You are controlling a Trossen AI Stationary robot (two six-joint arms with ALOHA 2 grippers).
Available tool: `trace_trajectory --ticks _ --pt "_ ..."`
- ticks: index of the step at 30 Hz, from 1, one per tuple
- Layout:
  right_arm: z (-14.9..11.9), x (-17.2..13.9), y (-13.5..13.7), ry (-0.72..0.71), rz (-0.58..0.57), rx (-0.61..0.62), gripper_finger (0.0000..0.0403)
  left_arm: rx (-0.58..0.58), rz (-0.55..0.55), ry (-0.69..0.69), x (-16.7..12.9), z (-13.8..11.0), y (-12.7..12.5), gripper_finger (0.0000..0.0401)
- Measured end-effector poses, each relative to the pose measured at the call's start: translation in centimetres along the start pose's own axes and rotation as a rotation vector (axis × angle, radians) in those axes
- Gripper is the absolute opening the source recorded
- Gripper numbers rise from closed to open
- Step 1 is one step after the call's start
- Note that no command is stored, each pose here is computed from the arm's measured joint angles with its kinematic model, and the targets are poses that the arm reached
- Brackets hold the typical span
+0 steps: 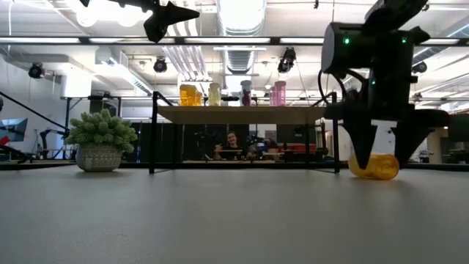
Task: Pick and place medicine bottles onto shelf by color
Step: Put the orange pill bottle on the shelf aligned with the other orange pill bottles
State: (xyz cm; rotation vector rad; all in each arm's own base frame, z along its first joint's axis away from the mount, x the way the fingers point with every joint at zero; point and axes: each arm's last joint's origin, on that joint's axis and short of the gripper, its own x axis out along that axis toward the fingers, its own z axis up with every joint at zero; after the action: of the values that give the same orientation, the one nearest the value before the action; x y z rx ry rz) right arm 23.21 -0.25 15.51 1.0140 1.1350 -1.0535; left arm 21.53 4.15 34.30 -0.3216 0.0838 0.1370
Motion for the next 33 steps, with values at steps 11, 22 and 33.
trace_trajectory --ticks 11,22,33 --pt "-0.2 0.9 0.2 0.066 -0.023 -0.038 0.0271 0.0 0.001 0.003 0.0 0.0 0.0 0.019" --pt "-0.2 0.8 0.3 0.072 -0.016 -0.04 0.0211 0.0 0.001 0.003 0.0 0.0 0.0 0.019" --pt "0.0 -0.2 0.9 0.055 0.056 -0.102 0.0189 -0.001 0.0 0.003 0.0 0.0 0.0 0.019"
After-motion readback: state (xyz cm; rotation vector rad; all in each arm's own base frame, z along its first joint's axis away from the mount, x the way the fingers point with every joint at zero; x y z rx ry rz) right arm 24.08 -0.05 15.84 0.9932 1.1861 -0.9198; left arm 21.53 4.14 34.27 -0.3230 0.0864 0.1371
